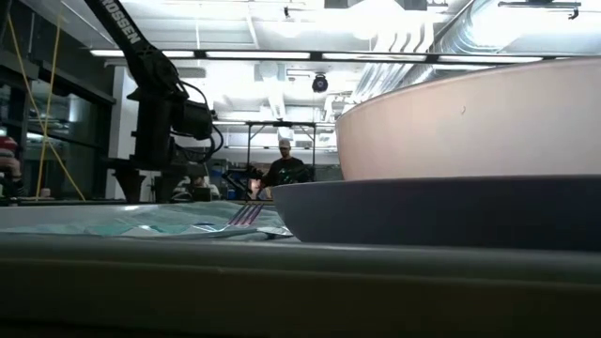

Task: Set up tray
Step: Put the blue spoon on the blue napkin to the left of the blue fork

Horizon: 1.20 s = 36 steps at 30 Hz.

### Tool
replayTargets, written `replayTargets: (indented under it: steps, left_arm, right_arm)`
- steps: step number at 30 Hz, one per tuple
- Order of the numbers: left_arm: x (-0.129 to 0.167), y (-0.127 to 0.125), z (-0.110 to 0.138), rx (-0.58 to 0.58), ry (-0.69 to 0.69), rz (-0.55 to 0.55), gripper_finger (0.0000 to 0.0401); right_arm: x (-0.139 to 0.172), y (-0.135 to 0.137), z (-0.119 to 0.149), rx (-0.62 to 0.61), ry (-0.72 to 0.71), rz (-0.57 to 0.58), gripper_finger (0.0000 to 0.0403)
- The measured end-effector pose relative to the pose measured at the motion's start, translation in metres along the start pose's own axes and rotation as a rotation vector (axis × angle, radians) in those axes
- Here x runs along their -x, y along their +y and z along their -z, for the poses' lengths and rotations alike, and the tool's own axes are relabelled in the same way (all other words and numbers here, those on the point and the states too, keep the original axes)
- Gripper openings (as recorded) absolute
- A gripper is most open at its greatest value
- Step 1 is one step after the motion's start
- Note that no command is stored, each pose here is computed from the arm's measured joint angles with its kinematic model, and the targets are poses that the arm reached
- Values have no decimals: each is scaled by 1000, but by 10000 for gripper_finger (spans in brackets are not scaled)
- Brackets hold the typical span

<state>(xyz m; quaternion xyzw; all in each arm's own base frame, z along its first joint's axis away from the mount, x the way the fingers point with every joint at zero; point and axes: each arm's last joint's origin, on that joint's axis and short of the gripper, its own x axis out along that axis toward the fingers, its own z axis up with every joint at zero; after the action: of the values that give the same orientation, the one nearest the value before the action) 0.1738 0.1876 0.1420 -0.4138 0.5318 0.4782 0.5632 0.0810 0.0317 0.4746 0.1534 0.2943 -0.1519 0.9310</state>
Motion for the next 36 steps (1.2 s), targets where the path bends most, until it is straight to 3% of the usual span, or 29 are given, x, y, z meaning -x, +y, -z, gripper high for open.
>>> replayTargets:
  steps: [13, 29, 36]
  left_arm:
    - [-1, -2, -1, -8, -12, 14, 152]
    - [-2, 0, 1, -107, -4, -25, 15]
    - [-2, 0, 1, -164, 6, -16, 12]
  right_arm:
    - [-1, 2, 0, -7, 6, 1, 0]
    - [-2, 3, 0, -5, 13, -2, 0]
    - [-2, 3, 0, -2, 13, -2, 0]
